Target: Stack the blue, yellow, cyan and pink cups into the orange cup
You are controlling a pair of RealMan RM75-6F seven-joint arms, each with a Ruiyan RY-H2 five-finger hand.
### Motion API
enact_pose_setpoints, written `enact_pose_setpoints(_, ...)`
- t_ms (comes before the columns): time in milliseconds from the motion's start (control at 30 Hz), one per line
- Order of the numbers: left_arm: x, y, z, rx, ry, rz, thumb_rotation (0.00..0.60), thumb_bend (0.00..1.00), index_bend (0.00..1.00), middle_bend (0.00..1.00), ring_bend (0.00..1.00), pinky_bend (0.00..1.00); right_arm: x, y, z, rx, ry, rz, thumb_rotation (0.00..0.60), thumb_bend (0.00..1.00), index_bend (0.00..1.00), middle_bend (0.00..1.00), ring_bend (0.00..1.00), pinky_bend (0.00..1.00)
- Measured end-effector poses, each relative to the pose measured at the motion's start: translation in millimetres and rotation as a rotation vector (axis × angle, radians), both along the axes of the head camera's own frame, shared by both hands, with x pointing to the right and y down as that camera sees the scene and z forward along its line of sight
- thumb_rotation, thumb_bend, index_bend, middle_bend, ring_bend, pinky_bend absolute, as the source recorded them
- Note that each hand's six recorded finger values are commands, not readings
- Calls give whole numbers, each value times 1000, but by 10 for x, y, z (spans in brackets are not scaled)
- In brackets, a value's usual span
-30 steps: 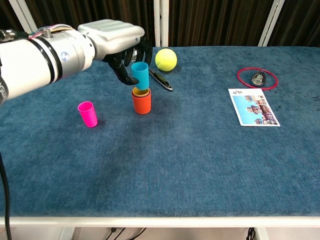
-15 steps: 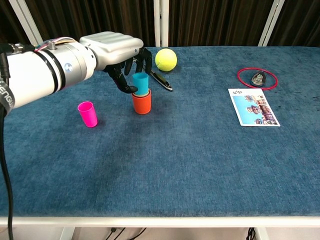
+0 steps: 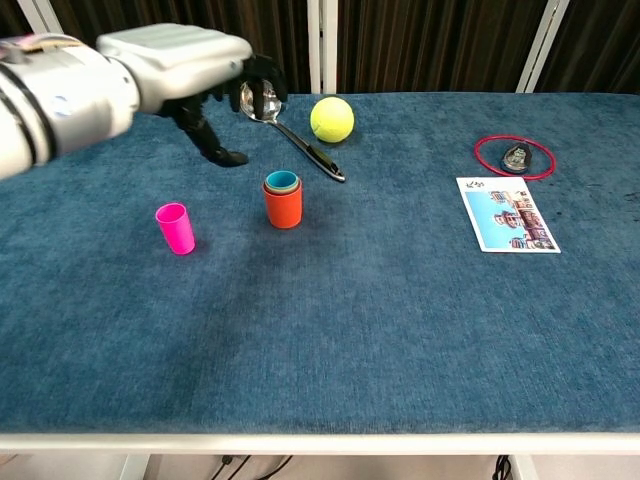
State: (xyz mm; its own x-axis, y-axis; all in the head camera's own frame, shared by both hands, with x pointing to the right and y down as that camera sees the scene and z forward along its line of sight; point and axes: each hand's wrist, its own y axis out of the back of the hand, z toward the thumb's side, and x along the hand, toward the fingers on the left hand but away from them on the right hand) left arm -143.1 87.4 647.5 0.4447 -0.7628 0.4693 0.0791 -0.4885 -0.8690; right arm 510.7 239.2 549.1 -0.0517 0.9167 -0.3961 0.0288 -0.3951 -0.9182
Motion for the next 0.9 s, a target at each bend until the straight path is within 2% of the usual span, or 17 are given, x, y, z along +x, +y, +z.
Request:
enact_pose_setpoints(200,-479,258,-221,-35,-36,-57,600,222,240,311,315,326,-115,-63,-30,16,-9,-26,600,306,0,0,0,0)
enact_pose_setpoints(400,-739,575,-161,-77,-67,-63,600,222,245,311,315,327,-181,-60,-31,12,-2,-45,600,306,0,0,0,0)
enact_pose_setpoints(700,-737,609,60,-23,-66,-39,600,222,245,310,315,326,-192,22,-51,9,4,-49,600,306,0,0,0,0)
enact_pose_setpoints(900,-699,664,249,-39,-81,-16,600,222,245,308,314,326,-146,47,-51,4,10,-39,600,307,0,0,0,0)
